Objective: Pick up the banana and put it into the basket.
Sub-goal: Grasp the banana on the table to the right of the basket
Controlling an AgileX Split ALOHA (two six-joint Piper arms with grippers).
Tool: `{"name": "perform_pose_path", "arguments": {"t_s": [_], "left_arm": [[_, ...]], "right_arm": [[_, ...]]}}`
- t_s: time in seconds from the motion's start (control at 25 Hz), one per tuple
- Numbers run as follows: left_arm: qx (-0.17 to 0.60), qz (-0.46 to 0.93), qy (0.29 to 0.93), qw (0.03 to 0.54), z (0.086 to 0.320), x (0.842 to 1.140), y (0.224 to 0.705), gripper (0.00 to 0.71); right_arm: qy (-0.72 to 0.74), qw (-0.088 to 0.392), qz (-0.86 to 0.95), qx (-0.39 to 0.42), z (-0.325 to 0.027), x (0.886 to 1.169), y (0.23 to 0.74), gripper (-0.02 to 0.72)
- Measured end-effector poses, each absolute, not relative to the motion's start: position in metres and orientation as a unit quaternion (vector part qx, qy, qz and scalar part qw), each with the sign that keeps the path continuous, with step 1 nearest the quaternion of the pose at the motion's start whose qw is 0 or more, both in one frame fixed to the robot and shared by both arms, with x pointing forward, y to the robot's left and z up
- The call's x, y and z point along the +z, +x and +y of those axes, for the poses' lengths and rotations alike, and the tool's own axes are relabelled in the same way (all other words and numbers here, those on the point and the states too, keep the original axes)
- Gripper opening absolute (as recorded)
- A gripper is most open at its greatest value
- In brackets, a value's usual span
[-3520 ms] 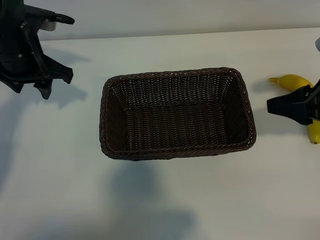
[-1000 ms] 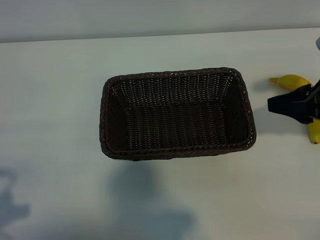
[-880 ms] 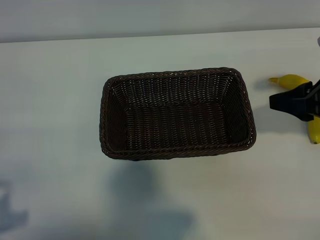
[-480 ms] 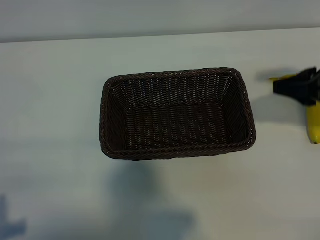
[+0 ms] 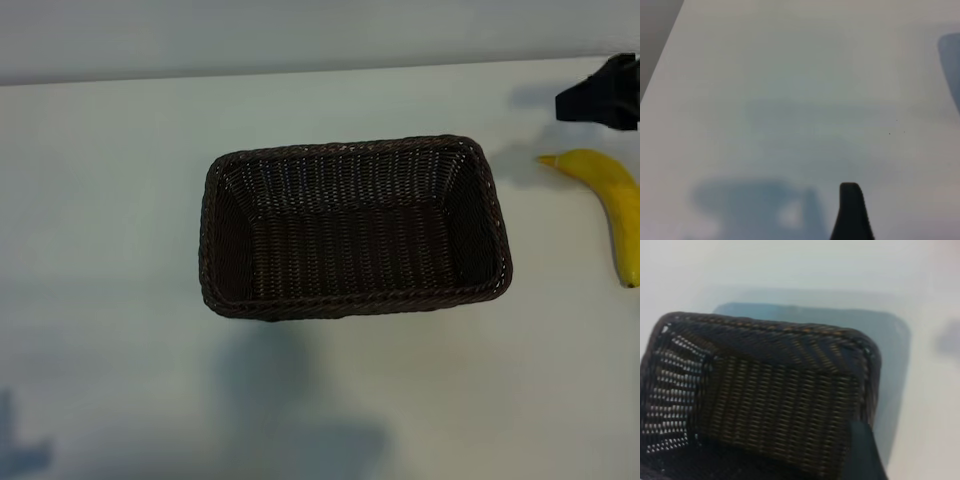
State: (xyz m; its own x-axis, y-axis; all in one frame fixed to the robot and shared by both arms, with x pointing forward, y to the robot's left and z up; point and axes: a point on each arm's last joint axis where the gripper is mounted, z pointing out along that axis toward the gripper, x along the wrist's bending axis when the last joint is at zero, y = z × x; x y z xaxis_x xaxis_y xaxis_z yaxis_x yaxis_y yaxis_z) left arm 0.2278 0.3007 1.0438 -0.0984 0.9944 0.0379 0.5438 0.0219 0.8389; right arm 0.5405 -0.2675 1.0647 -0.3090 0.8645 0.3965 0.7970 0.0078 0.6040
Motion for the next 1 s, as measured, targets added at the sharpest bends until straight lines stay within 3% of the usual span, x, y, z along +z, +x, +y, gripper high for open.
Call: {"name": "perform_pose_path", "arguments": {"t_s": [0.24,0.76,1.0], "left_arm": [[0.365,0.645,0.596,0.308,0.301,1.044,0.228,0.543],[0.365,0.645,0.596,0.308,0.301,1.044,0.228,0.543],[0.365,0.645,0.596,0.308,0.301,1.044,0.228,0.542]], "right_arm": [[0.598,0.023,0.721,0.349,-0.272,1.058,0.564,0.470],[0.667,0.094,0.725,0.146,-0.309,1.021,0.589,0.514],[0.670,0.064,0.732,0.106,-0.311,0.986,0.599,0.539]]}}
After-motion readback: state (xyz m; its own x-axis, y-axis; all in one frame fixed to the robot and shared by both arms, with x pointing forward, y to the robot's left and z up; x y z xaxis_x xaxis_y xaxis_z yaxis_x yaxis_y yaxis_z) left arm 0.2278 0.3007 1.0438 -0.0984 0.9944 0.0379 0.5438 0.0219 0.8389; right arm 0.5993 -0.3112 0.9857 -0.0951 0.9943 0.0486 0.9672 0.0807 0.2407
